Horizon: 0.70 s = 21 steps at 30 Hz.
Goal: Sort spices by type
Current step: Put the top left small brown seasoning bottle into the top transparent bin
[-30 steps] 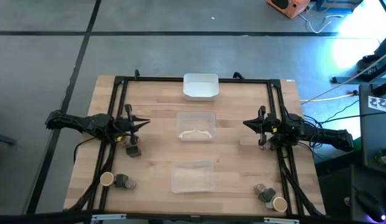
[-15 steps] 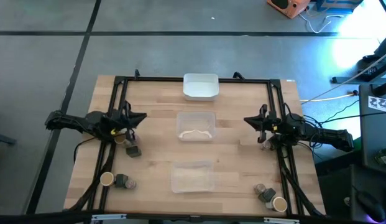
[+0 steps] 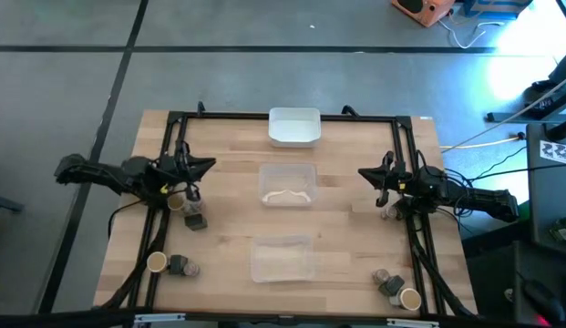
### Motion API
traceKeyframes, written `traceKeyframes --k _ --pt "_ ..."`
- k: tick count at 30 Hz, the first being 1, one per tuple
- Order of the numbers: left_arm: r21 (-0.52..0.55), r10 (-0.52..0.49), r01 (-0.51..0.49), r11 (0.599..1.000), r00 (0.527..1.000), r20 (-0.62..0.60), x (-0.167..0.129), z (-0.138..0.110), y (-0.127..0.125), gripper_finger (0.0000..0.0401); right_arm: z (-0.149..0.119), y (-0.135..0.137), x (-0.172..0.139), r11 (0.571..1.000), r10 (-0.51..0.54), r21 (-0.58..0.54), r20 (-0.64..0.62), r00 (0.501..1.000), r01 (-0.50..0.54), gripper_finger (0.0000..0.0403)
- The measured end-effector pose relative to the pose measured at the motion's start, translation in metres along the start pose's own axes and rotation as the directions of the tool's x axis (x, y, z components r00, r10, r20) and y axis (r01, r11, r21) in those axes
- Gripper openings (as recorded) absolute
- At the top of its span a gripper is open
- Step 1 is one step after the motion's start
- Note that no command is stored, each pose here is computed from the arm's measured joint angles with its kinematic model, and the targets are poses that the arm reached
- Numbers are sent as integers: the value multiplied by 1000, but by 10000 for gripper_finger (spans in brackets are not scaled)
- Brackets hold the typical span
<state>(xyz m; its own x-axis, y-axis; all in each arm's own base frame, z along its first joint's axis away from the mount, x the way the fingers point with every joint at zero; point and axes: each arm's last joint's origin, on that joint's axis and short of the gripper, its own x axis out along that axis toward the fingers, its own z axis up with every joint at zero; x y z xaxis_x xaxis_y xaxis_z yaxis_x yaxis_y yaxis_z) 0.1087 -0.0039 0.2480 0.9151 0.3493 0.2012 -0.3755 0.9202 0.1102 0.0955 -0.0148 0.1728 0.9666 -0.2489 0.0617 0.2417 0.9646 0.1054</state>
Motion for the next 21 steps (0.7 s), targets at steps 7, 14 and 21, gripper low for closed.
traceKeyframes --k 7,14,21 --pt "101 29 -5 995 973 -230 36 37 -11 19 0 0 0 1000 0 -1 -3 1000 0 12" --pt "96 22 19 995 912 -410 64 67 -20 19 0 0 0 1000 -13 -2 -2 1000 13 12" --pt "70 41 0 998 811 -584 68 69 -22 19 0 -1 0 1000 -27 -1 -1 1000 27 12"
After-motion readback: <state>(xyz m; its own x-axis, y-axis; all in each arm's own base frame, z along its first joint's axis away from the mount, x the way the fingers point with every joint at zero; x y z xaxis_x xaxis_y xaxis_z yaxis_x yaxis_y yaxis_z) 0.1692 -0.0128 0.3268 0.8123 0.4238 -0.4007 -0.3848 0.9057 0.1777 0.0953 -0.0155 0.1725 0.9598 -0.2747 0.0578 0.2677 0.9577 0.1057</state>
